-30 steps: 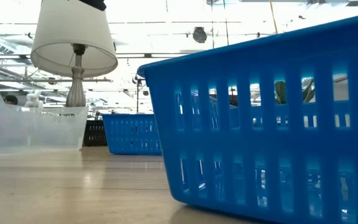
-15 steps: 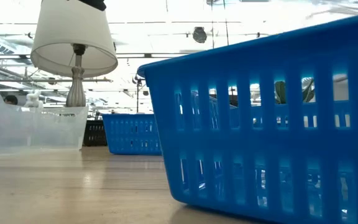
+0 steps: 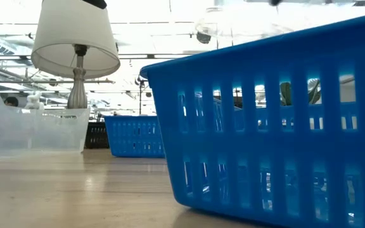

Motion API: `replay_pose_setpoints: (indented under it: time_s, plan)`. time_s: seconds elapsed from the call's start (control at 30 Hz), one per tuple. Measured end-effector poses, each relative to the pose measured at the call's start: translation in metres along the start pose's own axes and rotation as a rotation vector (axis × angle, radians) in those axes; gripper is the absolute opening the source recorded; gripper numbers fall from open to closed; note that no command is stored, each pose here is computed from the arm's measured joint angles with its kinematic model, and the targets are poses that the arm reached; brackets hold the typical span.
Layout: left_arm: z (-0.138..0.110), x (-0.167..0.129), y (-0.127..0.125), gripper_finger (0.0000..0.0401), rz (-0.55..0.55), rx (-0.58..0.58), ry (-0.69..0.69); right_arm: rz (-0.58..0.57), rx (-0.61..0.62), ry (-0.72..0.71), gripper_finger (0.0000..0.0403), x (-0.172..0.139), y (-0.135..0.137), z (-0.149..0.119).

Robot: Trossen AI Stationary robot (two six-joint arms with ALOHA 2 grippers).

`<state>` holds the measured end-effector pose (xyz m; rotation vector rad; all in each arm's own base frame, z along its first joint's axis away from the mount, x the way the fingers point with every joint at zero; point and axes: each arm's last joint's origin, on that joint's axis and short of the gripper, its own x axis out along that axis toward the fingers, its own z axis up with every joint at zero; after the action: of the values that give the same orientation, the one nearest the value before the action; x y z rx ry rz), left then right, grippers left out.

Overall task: Stack baskets by color
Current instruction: Stack the bottom right transparent bin on the top center transparent bin

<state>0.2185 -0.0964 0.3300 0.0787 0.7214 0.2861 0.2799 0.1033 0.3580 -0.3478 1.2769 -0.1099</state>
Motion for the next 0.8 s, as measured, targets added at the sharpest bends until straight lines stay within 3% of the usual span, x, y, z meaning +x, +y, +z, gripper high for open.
replay_pose_setpoints:
  time_s: [0.4,0.8]
  plan:
    - [-0.002,0.0,0.001,0.0145,0.008,0.033,0.019,-0.048,0.014,-0.217,0.0,0.025,-0.126,0.017]
    - [-0.002,0.0,0.001,0.0145,0.007,0.053,0.018,-0.081,0.092,-0.358,0.0,0.067,-0.232,0.007]
